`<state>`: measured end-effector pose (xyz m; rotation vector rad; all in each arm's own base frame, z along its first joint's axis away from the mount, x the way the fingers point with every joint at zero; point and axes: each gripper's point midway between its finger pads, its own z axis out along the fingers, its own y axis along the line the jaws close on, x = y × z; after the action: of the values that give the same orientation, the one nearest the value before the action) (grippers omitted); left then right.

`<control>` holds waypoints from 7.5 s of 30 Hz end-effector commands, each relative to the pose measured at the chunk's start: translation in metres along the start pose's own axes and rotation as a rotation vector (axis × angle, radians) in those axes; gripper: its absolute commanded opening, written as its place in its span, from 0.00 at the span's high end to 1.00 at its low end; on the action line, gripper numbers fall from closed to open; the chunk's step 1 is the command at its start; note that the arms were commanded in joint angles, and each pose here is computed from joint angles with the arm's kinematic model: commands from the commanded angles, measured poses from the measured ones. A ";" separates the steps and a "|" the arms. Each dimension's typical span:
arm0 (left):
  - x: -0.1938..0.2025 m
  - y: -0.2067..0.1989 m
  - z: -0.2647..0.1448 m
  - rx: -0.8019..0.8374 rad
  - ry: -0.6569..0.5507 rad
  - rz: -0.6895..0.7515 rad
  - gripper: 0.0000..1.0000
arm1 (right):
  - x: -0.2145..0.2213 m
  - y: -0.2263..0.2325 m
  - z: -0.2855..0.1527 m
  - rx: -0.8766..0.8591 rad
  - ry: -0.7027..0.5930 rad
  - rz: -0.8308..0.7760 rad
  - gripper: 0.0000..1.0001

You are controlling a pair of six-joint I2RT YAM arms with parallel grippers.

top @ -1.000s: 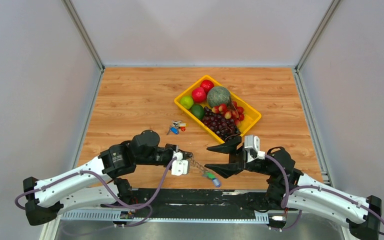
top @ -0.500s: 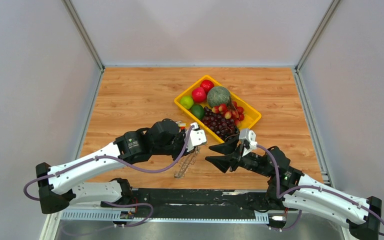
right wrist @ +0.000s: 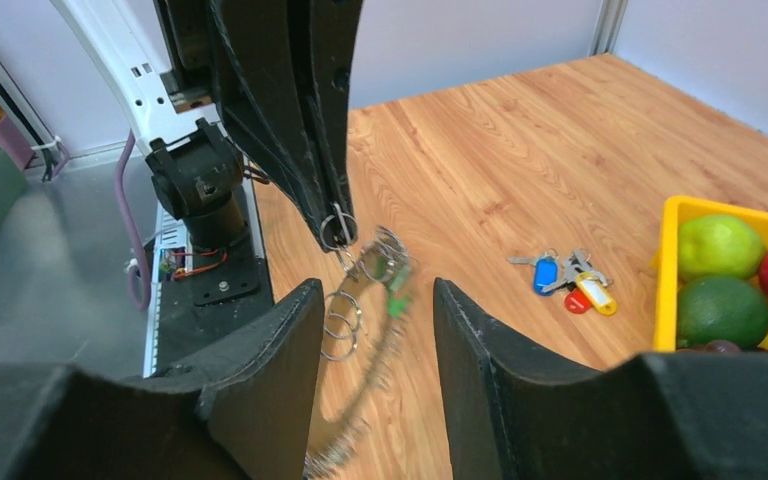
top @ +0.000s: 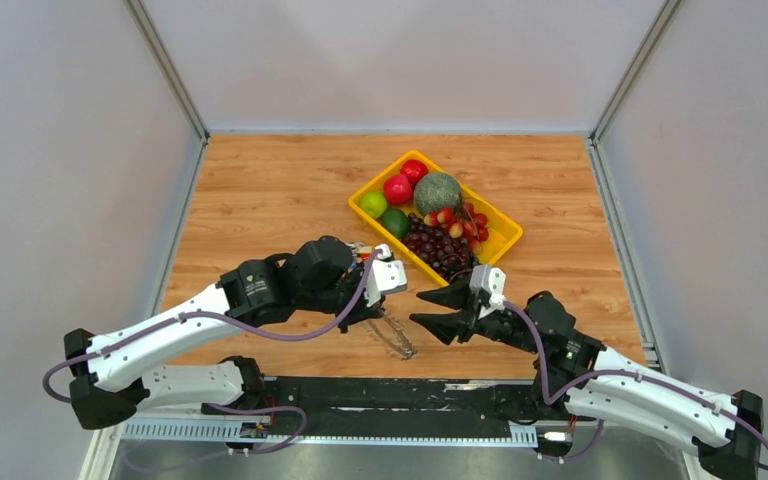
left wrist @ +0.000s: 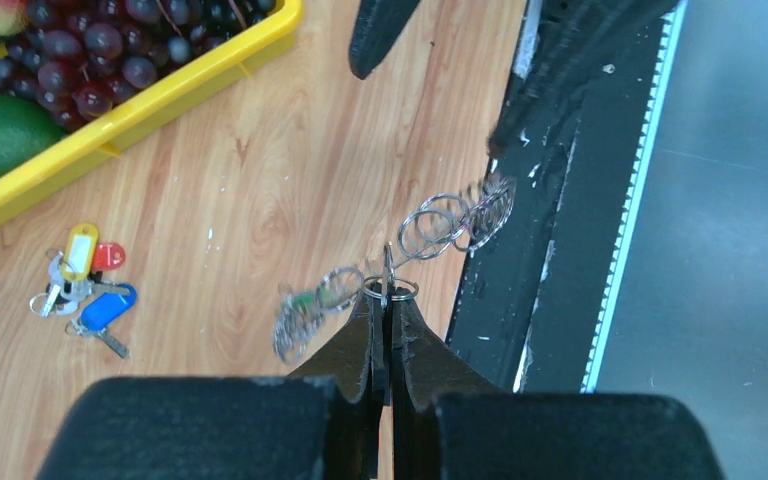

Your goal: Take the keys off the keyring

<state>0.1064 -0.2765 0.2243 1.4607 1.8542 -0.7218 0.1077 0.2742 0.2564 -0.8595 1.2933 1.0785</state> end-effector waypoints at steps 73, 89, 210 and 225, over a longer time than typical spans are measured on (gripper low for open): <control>-0.040 -0.008 -0.065 -0.199 0.000 1.330 1.00 | -0.029 0.043 0.076 -0.351 -0.068 -0.153 0.61; -0.051 -0.012 -0.066 -0.213 -0.046 1.348 1.00 | -0.025 0.061 0.078 -0.464 -0.070 -0.127 0.70; 0.010 -0.094 0.031 0.043 -0.094 1.361 1.00 | -0.095 -0.056 0.000 0.378 -0.652 0.651 1.00; -0.023 -0.078 -0.018 -0.079 -0.314 1.202 1.00 | -0.075 -0.036 0.004 0.306 -0.463 0.463 0.66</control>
<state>0.0394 -0.2929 0.2298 1.9898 0.5254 -0.1052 0.1508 0.2550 0.3151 0.0525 1.2693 1.3550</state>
